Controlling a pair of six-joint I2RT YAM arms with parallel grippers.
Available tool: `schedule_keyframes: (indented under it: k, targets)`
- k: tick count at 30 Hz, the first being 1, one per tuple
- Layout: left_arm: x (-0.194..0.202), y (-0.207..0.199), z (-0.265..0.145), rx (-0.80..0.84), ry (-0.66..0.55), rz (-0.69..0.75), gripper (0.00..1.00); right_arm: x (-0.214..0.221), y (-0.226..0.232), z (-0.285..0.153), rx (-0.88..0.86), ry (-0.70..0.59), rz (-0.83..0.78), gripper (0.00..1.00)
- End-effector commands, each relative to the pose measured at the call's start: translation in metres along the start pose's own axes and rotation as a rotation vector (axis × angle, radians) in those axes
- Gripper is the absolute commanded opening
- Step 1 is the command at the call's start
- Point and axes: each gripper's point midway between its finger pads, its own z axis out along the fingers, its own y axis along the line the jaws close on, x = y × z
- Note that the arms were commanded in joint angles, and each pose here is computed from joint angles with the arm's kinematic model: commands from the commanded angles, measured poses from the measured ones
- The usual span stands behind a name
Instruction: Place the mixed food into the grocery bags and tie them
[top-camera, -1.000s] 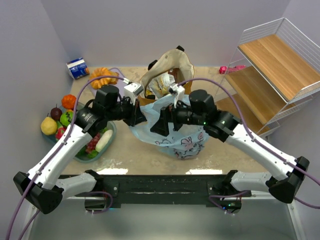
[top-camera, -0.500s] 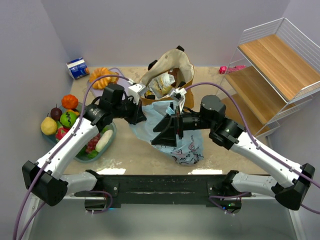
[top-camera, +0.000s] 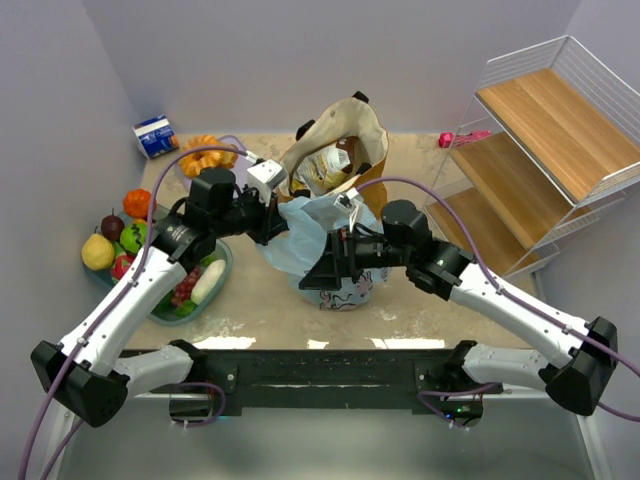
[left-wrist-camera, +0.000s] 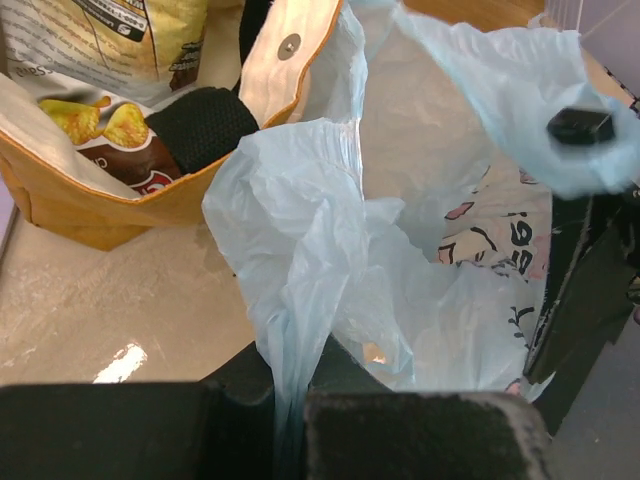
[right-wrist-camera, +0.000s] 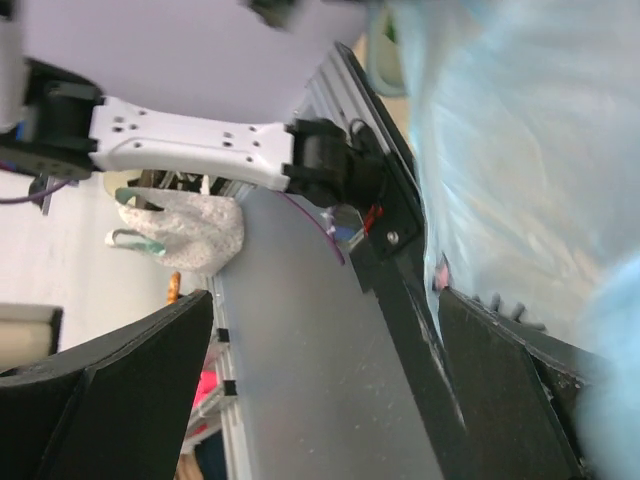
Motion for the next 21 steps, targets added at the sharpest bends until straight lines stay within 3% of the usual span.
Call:
schedule_keyframes:
  k: [1, 5, 10, 17, 21]
  targets:
    - [-0.008, 0.009, 0.001, -0.043, -0.052, 0.025, 0.0, 0.008, -0.012, -0.01, 0.069, -0.06, 0.123, 0.99]
    - [-0.007, 0.015, 0.004, -0.069, -0.05, 0.012, 0.0, 0.023, -0.029, -0.015, 0.14, -0.053, 0.188, 0.99]
    - [-0.007, 0.012, 0.007, -0.043, -0.053, 0.012, 0.0, 0.028, -0.02, -0.017, 0.093, -0.026, 0.185, 0.99]
    - [-0.004, 0.009, 0.009, -0.002, -0.039, 0.094, 0.0, 0.05, 0.066, -0.014, -0.148, 0.199, -0.064, 0.99]
    - [0.002, 0.012, 0.01, -0.008, -0.018, 0.119, 0.0, 0.036, 0.123, -0.021, -0.337, 0.223, -0.18, 0.99]
